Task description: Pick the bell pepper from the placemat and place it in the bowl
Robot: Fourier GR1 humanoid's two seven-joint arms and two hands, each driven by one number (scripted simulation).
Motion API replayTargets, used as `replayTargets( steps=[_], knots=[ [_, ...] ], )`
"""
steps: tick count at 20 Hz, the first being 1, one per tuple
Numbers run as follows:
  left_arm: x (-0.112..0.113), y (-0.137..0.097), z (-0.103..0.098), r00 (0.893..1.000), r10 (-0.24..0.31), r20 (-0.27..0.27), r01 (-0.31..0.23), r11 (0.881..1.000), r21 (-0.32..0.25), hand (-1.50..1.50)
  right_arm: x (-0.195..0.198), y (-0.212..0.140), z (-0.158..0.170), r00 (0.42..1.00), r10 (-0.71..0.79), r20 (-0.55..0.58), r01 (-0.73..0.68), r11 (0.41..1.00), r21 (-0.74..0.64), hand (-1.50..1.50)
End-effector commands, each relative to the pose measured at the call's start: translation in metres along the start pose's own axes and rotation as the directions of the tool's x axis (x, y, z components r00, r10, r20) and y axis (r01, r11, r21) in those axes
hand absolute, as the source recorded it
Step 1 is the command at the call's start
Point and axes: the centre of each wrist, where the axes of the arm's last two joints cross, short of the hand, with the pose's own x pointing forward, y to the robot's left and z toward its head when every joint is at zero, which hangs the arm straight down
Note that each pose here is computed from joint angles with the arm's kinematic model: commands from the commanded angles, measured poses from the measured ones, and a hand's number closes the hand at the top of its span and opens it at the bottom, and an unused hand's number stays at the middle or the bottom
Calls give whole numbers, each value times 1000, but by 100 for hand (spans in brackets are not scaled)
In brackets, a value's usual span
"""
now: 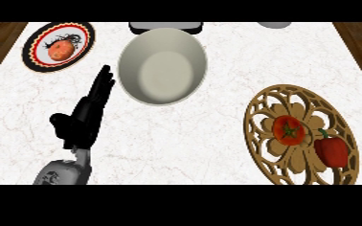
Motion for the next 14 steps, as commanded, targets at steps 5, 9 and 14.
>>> replayTargets(
  steps=[5, 9, 14],
  knots=[
    [3, 16, -13, 1000, 11, -4, -11, 1000, 1, 0, -7, 18, 10, 996, -84, -12, 84, 996, 3, -150],
    [7, 12, -18, 1000, 16, -13, -16, 1000, 13, 0, -15, 25, -12, 993, -112, -29, 112, 994, 15, -150],
    [-17, -24, -13, 1000, 0, -1, 0, 1000, -10, 0, -43, 22, -9, 990, -134, -51, 135, 991, 15, -150]
  ],
)
